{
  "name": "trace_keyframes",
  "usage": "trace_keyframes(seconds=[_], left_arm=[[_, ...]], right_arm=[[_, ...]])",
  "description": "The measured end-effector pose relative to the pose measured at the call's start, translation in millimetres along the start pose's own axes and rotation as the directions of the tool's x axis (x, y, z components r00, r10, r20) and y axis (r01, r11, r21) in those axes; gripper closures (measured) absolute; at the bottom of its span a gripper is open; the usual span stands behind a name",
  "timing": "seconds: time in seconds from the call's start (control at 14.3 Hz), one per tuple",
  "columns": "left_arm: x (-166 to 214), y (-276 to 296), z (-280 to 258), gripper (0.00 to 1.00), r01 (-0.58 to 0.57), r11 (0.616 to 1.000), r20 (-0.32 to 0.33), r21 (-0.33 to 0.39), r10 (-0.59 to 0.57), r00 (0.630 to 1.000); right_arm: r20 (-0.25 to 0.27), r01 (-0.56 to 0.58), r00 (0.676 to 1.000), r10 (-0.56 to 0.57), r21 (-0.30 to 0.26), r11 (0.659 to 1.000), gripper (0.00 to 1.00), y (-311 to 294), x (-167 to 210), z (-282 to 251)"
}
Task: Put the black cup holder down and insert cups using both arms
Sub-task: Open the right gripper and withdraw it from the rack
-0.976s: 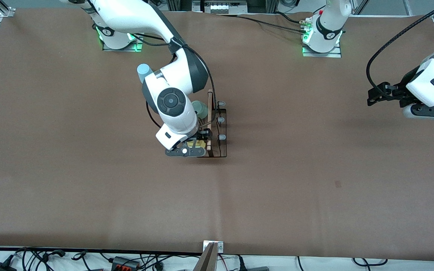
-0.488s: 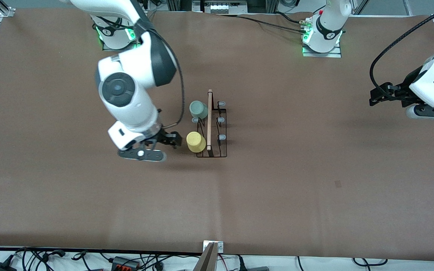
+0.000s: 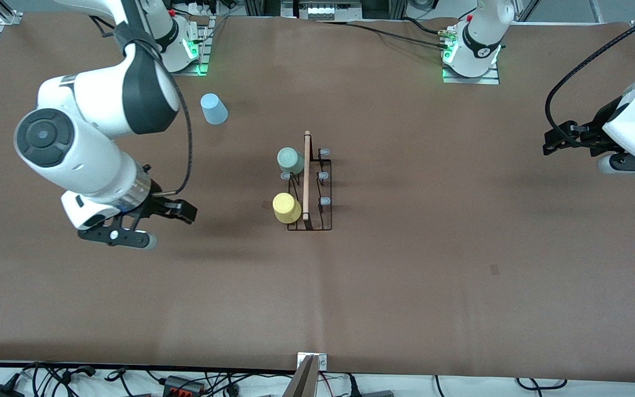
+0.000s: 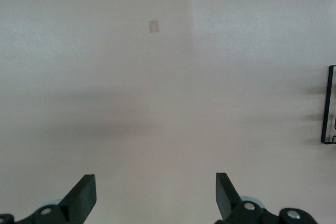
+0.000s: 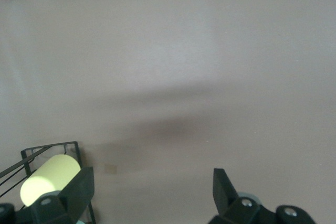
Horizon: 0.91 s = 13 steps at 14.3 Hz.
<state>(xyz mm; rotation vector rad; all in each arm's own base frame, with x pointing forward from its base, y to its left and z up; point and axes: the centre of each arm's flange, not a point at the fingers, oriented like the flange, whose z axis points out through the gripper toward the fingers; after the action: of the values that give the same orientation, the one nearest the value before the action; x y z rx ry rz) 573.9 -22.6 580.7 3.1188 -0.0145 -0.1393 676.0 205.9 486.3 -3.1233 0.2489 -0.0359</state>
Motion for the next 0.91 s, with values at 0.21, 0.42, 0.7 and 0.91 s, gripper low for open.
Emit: trace_keyframes(seconds=[0.21,0.42,0.7,0.91], left_arm=[[0,0,0,0.0,0.0,1.0,0.005,0.0,0.0,1.0],[-1,0,0,0.0,0.0,1.0,0.005,0.0,0.0,1.0],[-1,0,0,0.0,0.0,1.0,0.006,0.0,0.0,1.0],[-1,0,0,0.0,0.0,1.0,0.006,0.0,0.0,1.0]], right_arm=[[0.008,-0.029,1.0,0.029,-0.003,1.0,0.0,26,11,0],[0.0,-0.048,0.999,0.048,0.026,0.999,0.0,76,27,-15],[-0.011,-0.084,0.996,0.085,0.074,0.994,0.0,155,32,-57],[-0.018,-0.032,0.999,0.033,0.054,0.998,0.0,221,25,-83]])
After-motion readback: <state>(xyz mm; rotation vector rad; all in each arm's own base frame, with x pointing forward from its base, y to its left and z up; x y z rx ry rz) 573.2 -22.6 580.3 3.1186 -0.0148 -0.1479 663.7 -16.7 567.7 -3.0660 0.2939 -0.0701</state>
